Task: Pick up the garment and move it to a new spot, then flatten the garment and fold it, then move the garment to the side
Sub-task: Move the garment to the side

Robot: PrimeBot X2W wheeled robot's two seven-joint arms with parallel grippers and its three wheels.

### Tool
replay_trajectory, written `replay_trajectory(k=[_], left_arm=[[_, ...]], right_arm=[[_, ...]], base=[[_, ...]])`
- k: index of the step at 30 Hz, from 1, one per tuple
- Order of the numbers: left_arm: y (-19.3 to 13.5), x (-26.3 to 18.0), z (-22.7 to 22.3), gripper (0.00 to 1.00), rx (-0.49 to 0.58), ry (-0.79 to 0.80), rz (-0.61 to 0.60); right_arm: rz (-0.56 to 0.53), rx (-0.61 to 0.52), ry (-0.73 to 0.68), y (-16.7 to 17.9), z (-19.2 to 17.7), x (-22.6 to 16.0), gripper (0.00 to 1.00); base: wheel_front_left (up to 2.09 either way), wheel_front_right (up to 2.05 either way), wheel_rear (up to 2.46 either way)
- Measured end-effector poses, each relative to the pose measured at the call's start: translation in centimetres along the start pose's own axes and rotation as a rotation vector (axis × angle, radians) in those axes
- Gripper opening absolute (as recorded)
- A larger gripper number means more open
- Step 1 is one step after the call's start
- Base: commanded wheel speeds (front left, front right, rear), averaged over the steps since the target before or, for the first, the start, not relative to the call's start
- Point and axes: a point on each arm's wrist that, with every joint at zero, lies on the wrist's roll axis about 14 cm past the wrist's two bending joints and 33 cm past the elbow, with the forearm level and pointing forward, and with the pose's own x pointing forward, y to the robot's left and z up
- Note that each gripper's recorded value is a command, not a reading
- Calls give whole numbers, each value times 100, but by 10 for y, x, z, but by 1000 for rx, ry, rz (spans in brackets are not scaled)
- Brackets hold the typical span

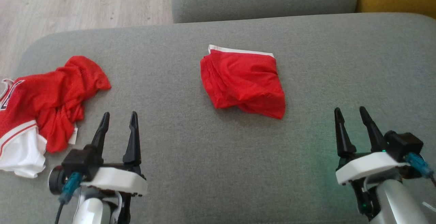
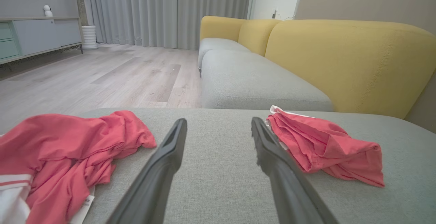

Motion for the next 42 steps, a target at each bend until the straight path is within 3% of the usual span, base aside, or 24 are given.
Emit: replay_trajectory(k=[6, 14, 23, 30, 33, 39, 40, 41, 42], left_arm=[[6, 0, -4, 100, 4, 11, 24], [7, 8, -5, 100, -3, 12, 28], [25, 14, -8, 100, 6, 24, 86], [45, 5, -15, 100, 17, 54, 156], [50, 2, -16, 100, 22, 60, 174], [50, 3, -17, 100, 23, 60, 175], [50, 3, -17, 100, 23, 60, 175], [49, 3, -17, 100, 22, 60, 173], [49, 4, -16, 100, 21, 59, 170]], right_arm=[[59, 14, 65, 20, -6, 14, 100], [146, 62, 187, 48, 15, 91, 100], [132, 55, 487, 46, -27, 144, 100], [119, 107, 801, 55, -91, 137, 100], [118, 109, 895, 57, -98, 135, 100], [146, 135, 911, 71, -94, 137, 99], [146, 135, 911, 71, -94, 137, 52], [146, 129, 898, 70, -93, 137, 18], [143, 127, 881, 68, -93, 137, 0]], base=[[0, 0, 0], [0, 0, 0], [0, 0, 0], [0, 0, 0], [0, 0, 0], [0, 0, 0], [0, 0, 0], [0, 0, 0], [0, 0, 0]])
